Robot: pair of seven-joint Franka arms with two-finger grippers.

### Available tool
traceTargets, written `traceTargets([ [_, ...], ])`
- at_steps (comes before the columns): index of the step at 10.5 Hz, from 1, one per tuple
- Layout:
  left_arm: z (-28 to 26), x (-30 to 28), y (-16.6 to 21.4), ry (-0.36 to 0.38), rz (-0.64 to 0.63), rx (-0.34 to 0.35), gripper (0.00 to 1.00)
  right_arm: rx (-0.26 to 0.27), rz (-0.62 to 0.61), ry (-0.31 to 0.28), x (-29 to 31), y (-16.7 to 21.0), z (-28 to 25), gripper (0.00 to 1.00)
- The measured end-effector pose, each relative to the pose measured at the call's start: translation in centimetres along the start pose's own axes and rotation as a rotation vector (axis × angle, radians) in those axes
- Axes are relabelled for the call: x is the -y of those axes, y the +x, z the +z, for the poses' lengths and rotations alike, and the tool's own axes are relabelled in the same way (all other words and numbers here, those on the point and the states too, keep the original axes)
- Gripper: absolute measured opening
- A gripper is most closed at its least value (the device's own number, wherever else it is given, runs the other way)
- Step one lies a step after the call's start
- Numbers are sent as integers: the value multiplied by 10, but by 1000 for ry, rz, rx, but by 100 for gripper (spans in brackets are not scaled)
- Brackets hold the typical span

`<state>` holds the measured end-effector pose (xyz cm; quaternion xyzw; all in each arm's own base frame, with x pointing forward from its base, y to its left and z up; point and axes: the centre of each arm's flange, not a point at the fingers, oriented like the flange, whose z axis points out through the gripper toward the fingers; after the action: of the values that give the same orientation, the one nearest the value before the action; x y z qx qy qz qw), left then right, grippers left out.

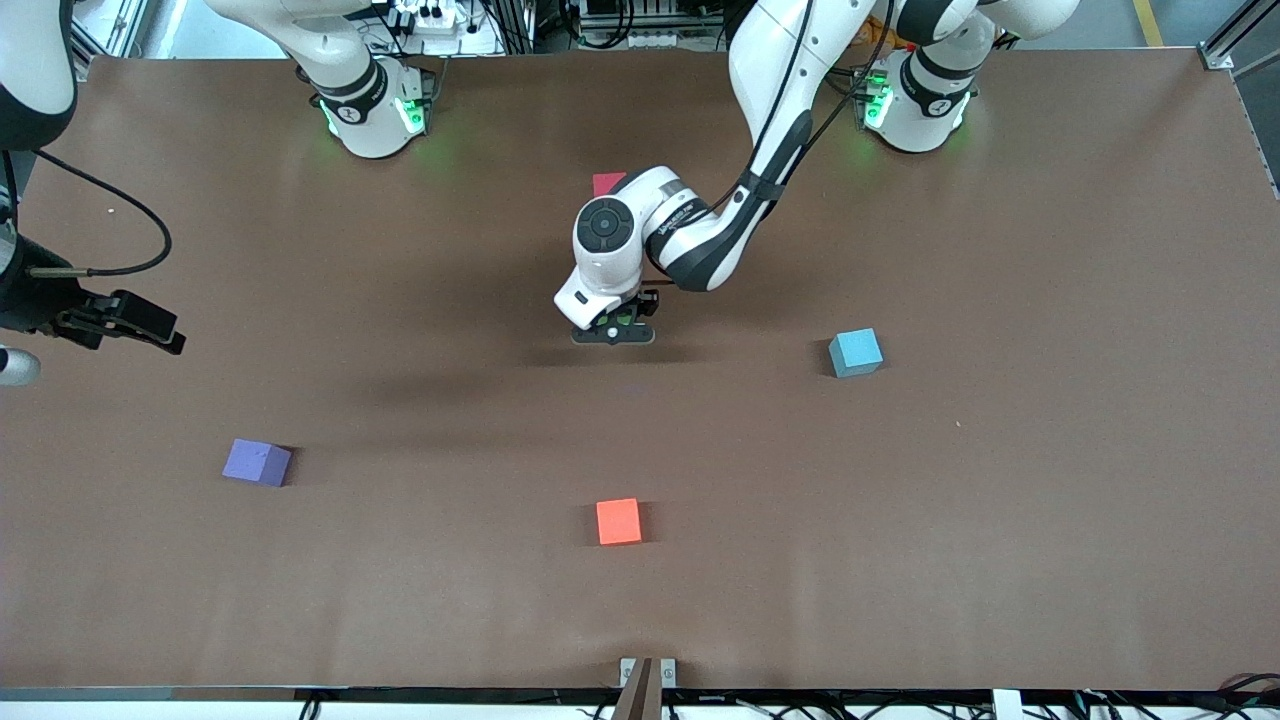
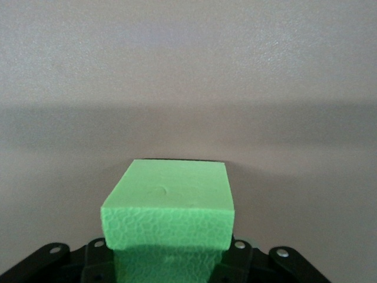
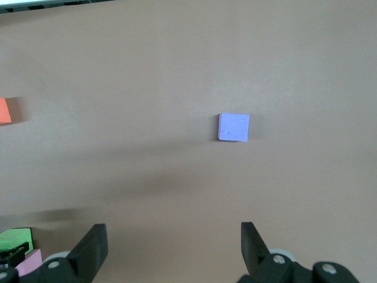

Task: Arrange blocks into number 1
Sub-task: 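Lower the green cube onto the column end with the left gripper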

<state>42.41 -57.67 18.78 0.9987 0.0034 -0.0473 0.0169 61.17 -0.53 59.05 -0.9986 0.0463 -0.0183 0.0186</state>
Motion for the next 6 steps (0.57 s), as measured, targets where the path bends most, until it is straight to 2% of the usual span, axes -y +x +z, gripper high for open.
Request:
traceTargets([
  [6,-14,-5,15,-33,-22,-31,57,2,0,0,0,0,1,100],
])
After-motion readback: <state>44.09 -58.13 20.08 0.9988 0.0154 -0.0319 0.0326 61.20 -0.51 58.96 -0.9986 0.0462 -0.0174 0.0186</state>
